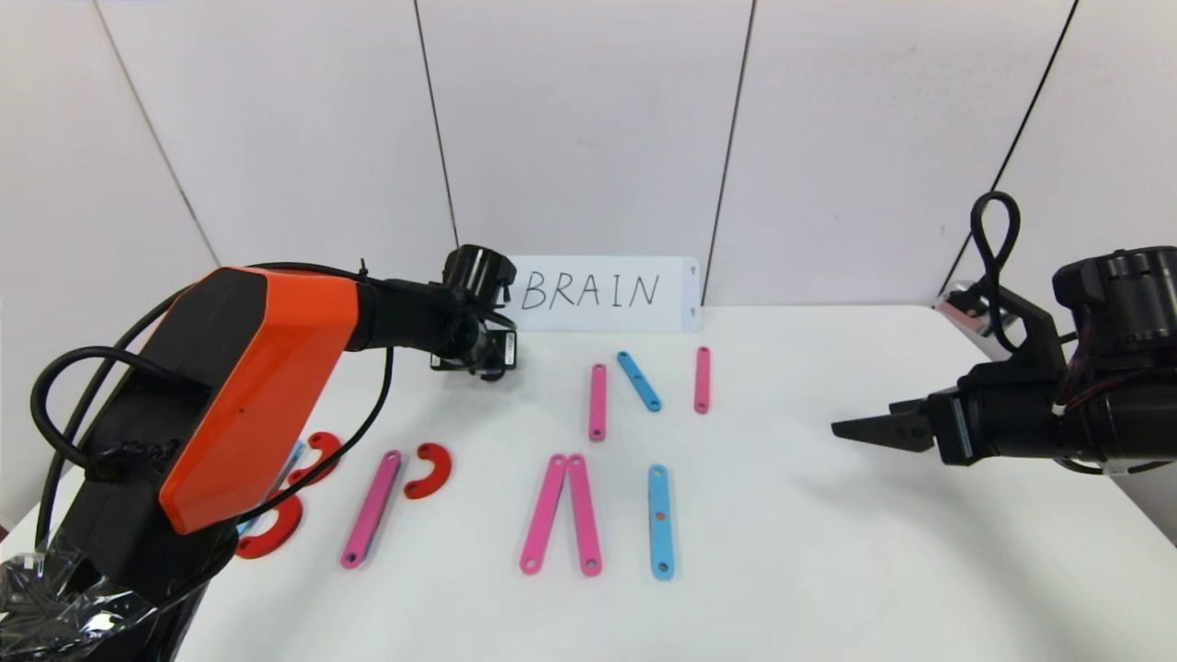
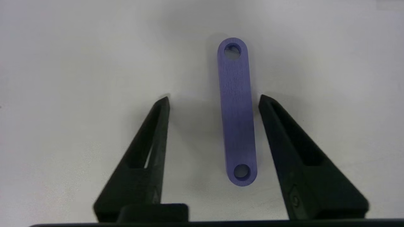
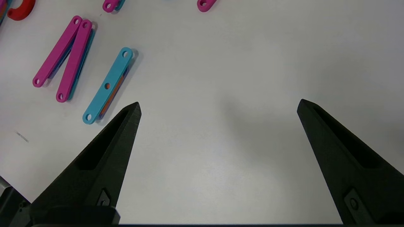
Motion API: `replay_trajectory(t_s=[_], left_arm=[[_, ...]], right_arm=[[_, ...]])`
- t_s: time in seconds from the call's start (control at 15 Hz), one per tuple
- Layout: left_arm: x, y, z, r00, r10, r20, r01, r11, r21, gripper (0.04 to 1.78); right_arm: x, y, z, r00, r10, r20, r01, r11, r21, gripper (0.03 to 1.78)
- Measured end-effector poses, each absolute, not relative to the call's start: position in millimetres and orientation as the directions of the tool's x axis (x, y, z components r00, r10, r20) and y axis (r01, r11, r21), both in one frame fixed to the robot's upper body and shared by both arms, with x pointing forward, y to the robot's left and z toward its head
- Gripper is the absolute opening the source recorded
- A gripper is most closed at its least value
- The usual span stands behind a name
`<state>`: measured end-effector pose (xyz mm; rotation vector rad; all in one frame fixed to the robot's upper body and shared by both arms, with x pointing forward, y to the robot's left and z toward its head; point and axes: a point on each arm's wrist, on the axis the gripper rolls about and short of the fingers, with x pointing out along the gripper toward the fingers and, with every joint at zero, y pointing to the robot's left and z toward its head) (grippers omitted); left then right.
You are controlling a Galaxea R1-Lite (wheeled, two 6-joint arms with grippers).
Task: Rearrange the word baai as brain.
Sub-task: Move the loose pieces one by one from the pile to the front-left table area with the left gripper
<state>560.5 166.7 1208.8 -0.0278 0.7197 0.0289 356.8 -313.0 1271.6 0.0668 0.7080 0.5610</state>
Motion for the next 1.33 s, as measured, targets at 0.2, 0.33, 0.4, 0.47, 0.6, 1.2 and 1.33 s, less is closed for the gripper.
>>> replay_trajectory(t_s=[0.2,0.33,0.4,0.47,0.6,1.2,1.33], left_arm=[[560.4,167.0,1208.5,0.750,0.019,-0.661,-0.039,0.999,-0.015,0.41],[559.4,166.7,1208.5,0.747,0.021,-0.665,-0.043,0.999,-0.017,0.28],[558.7,167.0,1209.2,0.746,0.023,-0.665,-0.044,0.999,-0.015,0.28],[557.4,167.5,1210.7,0.746,0.028,-0.665,-0.048,0.999,-0.011,0.28],[553.5,169.4,1215.2,0.747,0.056,-0.662,-0.069,0.998,0.006,0.28],[509.3,180.1,1258.9,0.756,0.085,-0.649,-0.139,0.990,-0.032,0.28],[490.6,181.4,1265.6,0.746,0.083,-0.661,-0.166,0.984,-0.064,0.28]], right_arm=[[356.4,-313.4,1271.9,0.620,0.509,-0.597,-0.465,0.851,0.243,1.74],[356.3,-313.3,1271.9,0.620,0.509,-0.597,-0.465,0.851,0.243,1.74],[356.2,-313.3,1272.1,0.621,0.509,-0.596,-0.465,0.851,0.243,1.74],[356.2,-313.3,1272.2,0.621,0.509,-0.596,-0.465,0.851,0.242,1.74],[356.1,-313.0,1272.0,0.620,0.509,-0.597,-0.466,0.851,0.243,1.74],[356.4,-312.9,1270.7,0.617,0.510,-0.600,-0.465,0.851,0.245,1.74],[356.7,-312.8,1270.3,0.616,0.510,-0.601,-0.465,0.851,0.245,1.74]])
